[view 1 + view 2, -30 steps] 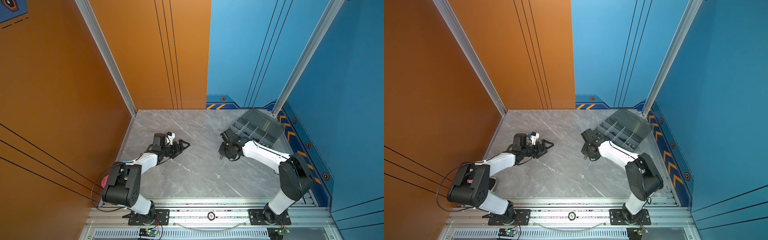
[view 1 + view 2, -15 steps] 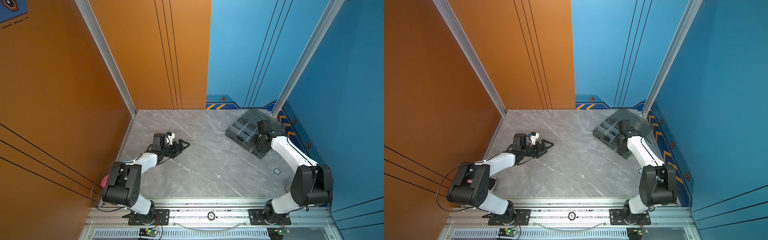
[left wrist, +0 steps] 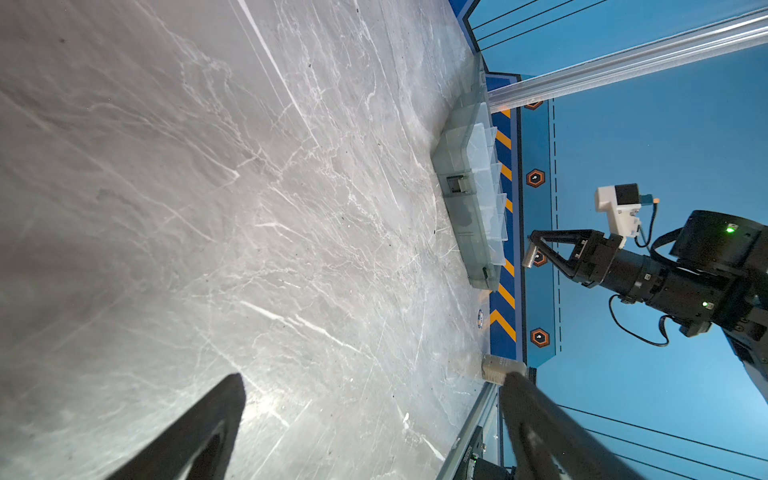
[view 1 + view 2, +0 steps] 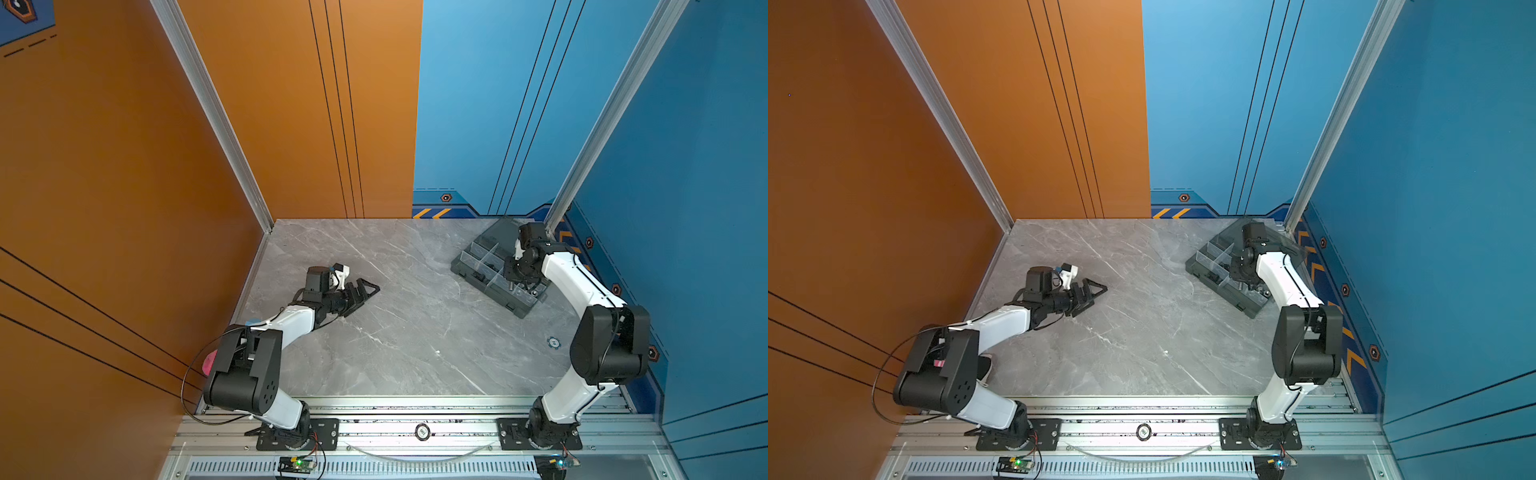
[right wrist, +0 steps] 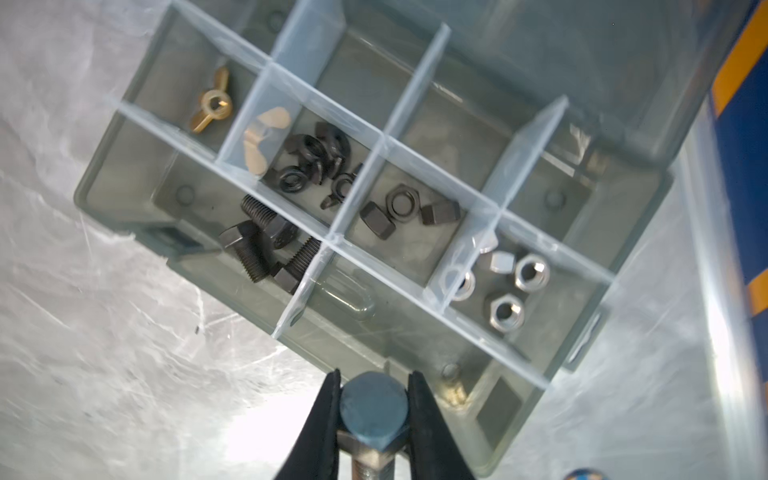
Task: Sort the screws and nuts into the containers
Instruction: 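Lift the silver bolt and carry it over the compartment box, then lower the silver bolt into an empty compartment and open the right gripper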
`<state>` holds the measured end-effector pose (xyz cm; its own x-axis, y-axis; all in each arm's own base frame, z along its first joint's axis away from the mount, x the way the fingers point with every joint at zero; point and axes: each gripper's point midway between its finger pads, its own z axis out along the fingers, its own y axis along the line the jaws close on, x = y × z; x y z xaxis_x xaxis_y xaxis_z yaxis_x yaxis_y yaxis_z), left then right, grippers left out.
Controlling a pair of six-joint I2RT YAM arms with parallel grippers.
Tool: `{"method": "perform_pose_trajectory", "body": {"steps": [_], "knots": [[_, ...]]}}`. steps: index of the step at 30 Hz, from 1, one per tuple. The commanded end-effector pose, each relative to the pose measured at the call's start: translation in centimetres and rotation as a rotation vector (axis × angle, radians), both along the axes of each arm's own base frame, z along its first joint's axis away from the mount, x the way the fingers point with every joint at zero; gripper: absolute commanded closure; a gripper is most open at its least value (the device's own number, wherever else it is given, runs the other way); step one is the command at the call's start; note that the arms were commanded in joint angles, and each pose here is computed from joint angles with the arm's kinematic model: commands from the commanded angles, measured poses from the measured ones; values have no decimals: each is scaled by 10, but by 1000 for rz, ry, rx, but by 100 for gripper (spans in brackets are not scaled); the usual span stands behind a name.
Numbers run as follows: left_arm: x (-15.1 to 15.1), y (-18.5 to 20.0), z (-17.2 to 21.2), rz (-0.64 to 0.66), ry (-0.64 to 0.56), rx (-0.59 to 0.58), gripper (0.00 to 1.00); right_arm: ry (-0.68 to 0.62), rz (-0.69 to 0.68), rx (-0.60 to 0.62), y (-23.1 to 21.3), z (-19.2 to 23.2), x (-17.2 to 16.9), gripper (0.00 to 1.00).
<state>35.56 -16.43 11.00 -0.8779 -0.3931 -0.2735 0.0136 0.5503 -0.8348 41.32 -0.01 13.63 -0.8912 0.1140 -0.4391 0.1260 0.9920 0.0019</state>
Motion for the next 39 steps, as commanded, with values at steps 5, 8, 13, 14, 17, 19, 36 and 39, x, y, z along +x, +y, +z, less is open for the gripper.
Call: {"method": "perform_pose_trajectory", "body": {"steps": [5, 8, 13, 14, 17, 19, 36, 39], "knots": [[3, 2, 6, 7, -12, 4, 2, 34, 326, -375, -9, 10, 13, 100], [3, 1, 5, 6, -10, 6, 2, 43, 367, -471, -16, 5, 15, 100], [3, 0, 6, 4, -14, 7, 2, 53, 443, -515, -14, -6, 14, 100], [3, 0, 7, 5, -15, 8, 2, 52, 453, -509, -12, -8, 14, 100], [3, 0, 6, 7, -13, 9, 2, 62, 474, -507, -10, -14, 12, 100], [3, 0, 7, 7, -13, 8, 2, 72, 484, -503, -9, -20, 11, 100], [2, 1, 7, 7, -15, 14, 2, 160, 528, -477, -3, -59, 7, 100], [1, 1, 8, 7, -14, 12, 2, 183, 530, -482, -4, -65, 5, 97]]}}
